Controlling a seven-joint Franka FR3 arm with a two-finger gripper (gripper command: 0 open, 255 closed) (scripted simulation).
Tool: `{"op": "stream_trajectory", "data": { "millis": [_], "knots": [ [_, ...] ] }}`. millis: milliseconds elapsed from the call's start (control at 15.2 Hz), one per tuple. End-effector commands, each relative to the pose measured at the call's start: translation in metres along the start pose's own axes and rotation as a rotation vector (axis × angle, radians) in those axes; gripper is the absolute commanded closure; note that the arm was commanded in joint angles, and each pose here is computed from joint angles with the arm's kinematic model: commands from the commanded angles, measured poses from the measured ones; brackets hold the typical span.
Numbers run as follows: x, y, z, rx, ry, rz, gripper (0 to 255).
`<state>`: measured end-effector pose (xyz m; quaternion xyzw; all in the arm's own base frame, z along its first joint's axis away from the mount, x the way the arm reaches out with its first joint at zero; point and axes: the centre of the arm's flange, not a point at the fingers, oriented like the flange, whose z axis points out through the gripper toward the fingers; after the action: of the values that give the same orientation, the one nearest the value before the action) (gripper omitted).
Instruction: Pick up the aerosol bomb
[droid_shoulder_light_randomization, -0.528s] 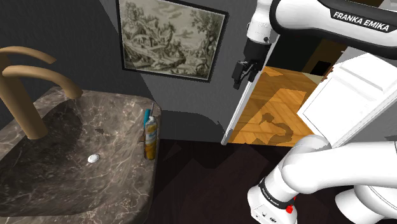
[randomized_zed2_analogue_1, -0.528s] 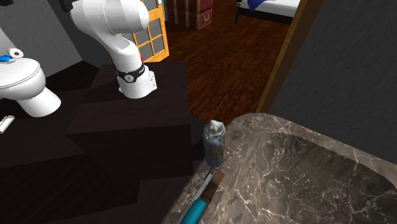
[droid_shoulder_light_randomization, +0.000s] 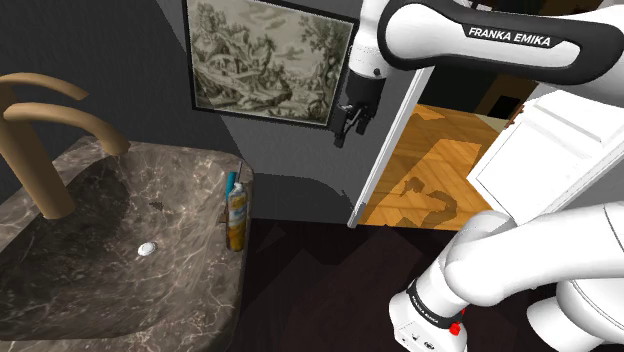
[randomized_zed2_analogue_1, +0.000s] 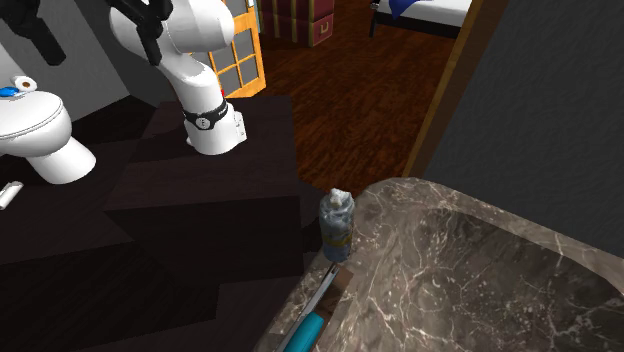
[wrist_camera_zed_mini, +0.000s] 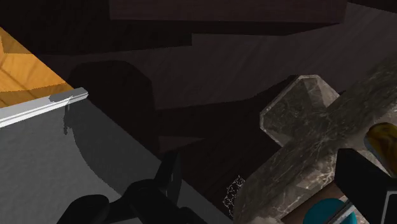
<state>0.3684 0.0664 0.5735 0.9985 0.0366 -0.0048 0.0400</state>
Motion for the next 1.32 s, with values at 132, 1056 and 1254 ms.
{"op": "stream_trajectory", "data": {
  "millis": [132, 1056, 1254],
  "knots": [
    [0.026, -0.038, 0.020, 0.017, 0.003, -0.074, 0],
    [0.110, -0.181, 0.083, 0.075, 0.009, -0.333, 0],
    [0.123, -0.214, 0.095, 0.087, 0.011, -0.388, 0]
  ]
}}
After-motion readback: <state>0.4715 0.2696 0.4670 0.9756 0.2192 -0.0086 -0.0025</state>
